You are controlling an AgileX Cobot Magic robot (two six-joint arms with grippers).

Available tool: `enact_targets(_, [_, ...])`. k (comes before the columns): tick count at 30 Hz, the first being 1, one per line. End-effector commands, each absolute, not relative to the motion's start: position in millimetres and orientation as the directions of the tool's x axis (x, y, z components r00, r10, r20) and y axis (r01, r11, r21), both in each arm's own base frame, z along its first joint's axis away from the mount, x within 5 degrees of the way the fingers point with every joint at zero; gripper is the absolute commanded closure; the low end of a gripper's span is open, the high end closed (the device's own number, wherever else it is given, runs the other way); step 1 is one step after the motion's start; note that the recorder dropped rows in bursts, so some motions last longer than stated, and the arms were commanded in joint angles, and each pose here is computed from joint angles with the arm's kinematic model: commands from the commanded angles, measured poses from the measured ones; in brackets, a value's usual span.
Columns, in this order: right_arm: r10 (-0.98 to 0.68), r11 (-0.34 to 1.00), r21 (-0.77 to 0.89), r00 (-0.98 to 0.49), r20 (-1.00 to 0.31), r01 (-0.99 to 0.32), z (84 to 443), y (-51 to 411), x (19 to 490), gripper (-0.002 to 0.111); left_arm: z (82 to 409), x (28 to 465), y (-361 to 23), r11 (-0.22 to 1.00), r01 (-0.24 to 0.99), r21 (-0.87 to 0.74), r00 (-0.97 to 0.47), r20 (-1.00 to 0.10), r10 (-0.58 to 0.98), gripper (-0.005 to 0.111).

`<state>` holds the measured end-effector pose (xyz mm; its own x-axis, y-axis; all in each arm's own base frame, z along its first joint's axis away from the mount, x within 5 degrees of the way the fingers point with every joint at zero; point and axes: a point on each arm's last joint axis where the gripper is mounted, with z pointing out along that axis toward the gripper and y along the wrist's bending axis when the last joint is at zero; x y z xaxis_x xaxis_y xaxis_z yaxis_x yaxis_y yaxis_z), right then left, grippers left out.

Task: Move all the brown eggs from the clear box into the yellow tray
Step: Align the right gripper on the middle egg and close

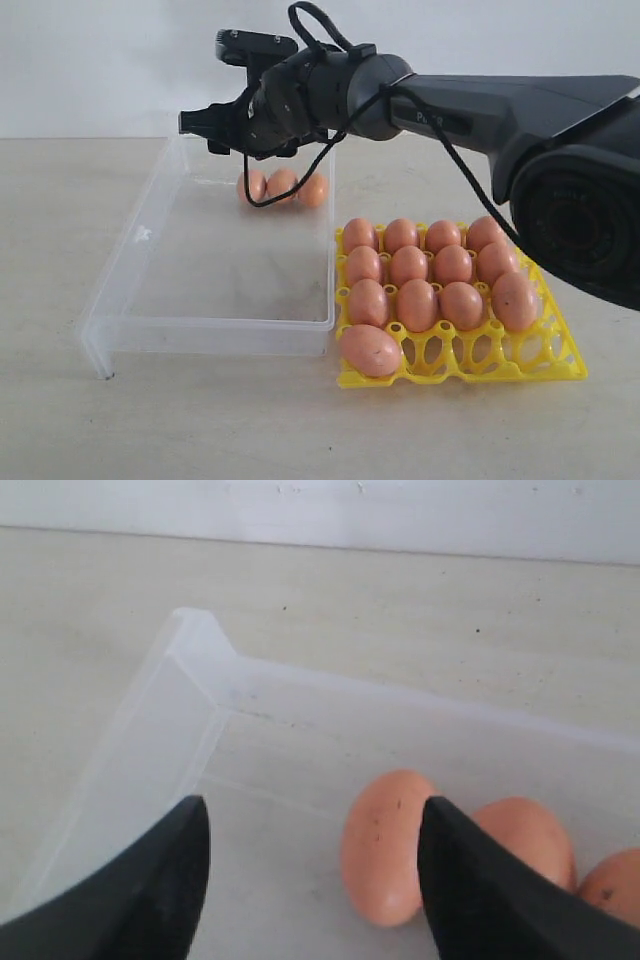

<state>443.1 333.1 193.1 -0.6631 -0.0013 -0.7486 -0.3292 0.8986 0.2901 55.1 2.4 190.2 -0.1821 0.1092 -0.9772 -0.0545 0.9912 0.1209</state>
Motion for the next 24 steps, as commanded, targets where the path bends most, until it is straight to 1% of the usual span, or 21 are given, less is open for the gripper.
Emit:
enact_targets(1, [0.035, 0.884, 0.322, -0.638, -0.769, -0.338, 185.6, 334.9, 449.3, 0.05, 190.0, 55.2, 2.5, 0.993, -0.059, 0.105, -0.175, -0.98, 0.093, 0.111])
enact_targets(5, [0.031, 0.884, 0.322, -0.645, -0.763, -0.338, 162.3, 338.8, 453.8, 0.05, 190.0, 55.2, 2.5, 0.993, -0.059, 0.105, -0.175, -0.98, 0.093, 0.111])
enact_targets(10, [0.016, 0.901, 0.309, -0.688, -0.725, -0.305, 111.5, 336.7, 463.7, 0.05, 190.0, 55.2, 2.5, 0.993, -0.059, 0.105, -0.175, -0.98, 0.093, 0.111])
enact_targets(13, [0.02, 0.903, 0.312, -0.698, -0.715, -0.294, 99.4, 335.6, 465.5, 0.05, 190.0, 55.2, 2.5, 0.993, -0.059, 0.105, -0.175, -0.98, 0.093, 0.111])
enact_targets(17, [0.071, 0.888, 0.356, -0.678, -0.731, -0.291, 102.7, 337.0, 468.2, 0.05, 190.0, 55.2, 2.5, 0.993, -0.059, 0.105, -0.175, -0.98, 0.093, 0.111])
enact_targets(18, [0.095, 0.881, 0.38, -0.682, -0.725, -0.281, 109.2, 338.4, 467.4, 0.05, 190.0, 55.2, 2.5, 0.993, -0.059, 0.105, -0.175, -0.98, 0.093, 0.111])
enact_targets(19, [0.11, 0.873, 0.396, -0.679, -0.726, -0.283, 122.0, 339.8, 466.0, 0.05, 190.0, 55.2, 2.5, 0.993, -0.059, 0.105, -0.175, -0.98, 0.093, 0.111])
enact_targets(21, [0.05, 0.871, 0.347, -0.639, -0.768, -0.349, 150.4, 343.0, 461.3, 0.05, 190.0, 55.2, 2.5, 0.993, -0.059, 0.105, -0.175, -0.98, 0.093, 0.111])
enact_targets(24, [-0.016, 0.873, 0.29, -0.617, -0.787, -0.392, 174.8, 342.5, 455.6, 0.05, 190.0, 55.2, 2.5, 0.993, -0.059, 0.105, -0.175, -0.98, 0.093, 0.111])
